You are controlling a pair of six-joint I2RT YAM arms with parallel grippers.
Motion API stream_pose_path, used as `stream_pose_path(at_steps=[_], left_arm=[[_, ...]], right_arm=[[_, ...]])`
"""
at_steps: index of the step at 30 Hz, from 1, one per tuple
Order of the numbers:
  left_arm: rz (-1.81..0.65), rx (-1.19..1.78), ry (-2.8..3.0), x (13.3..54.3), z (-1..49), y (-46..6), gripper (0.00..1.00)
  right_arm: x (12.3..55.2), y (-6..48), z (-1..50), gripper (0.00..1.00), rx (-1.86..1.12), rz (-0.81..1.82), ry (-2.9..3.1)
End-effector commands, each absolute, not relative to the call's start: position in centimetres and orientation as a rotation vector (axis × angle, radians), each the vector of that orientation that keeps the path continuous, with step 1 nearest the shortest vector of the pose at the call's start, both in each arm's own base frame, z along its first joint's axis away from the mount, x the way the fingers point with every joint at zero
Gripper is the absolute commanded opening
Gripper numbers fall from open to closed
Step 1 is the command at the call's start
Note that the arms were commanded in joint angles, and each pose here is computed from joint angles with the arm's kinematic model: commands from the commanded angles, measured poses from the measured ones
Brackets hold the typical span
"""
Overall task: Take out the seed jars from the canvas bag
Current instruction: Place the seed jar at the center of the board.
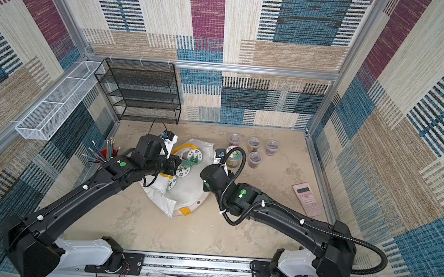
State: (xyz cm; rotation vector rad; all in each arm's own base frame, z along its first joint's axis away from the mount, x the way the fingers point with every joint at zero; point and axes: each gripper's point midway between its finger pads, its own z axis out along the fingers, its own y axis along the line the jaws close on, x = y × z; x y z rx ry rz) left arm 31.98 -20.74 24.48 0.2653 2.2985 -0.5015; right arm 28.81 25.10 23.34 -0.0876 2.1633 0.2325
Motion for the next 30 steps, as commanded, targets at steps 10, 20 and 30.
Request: stream_pose_path(at_steps=[10,20,30], left_arm=[[-0.545,0.254,2.246,33.0,25.5,-21.3,0.00],[-0.539,0.263,2.226,32.9,25.5,-20.5,0.00],[-0.534,0.230,2.228,32.8,25.0,-19.4,0.00]], right_arm=[[33.6,11.1,17.7,0.55,0.063,-0.601,2.337],[34.6,8.4,10.6,0.55,-0.027,-1.051,2.366],[35.8,9.4,6.7,0.63,-0.110,-1.094,2.394]])
